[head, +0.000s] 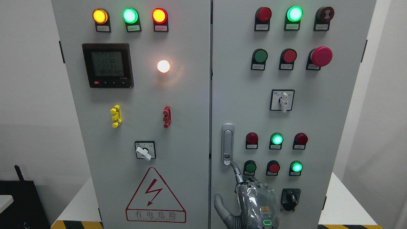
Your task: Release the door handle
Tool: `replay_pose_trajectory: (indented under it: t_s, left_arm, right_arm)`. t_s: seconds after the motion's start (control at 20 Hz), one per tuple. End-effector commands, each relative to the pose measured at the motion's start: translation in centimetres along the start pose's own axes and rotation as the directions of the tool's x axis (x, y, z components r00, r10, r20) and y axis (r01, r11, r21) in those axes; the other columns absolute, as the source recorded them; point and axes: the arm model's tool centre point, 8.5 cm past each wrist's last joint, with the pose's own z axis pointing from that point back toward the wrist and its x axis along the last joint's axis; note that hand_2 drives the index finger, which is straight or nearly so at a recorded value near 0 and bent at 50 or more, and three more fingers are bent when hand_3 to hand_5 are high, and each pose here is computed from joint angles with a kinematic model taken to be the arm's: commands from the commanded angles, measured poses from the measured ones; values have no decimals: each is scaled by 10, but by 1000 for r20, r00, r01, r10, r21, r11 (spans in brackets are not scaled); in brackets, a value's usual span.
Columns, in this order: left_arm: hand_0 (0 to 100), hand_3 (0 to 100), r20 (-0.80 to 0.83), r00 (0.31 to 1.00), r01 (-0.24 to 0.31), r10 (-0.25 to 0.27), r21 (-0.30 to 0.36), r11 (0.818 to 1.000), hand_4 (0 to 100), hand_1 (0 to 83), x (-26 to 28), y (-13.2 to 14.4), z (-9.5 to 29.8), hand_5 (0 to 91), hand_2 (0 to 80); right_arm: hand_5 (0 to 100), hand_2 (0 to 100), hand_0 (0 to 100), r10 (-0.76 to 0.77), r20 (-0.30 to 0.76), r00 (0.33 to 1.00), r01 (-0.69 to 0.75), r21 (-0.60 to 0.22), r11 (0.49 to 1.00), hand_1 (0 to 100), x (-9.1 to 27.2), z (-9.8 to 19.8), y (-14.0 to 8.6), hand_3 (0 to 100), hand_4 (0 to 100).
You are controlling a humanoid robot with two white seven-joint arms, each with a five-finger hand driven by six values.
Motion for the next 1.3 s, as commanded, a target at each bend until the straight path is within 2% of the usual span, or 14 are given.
replay_pose_trajectory:
  t_s: [0.0,1.25]
  left_arm:
    - [120,0,0,1000,25,-25,-2,1000,0,389,0,0,0,0,0]
    - [120,0,1,1000,25,-25,-2,1000,0,389,0,0,0,0,0]
  right_arm:
    - [682,0,394,2,4,1000,-2,14,1000,259,1,-3,5,668,598]
    - [690,0,382,8,7,1000,-9,16,1000,261,3,-4,6,687,617]
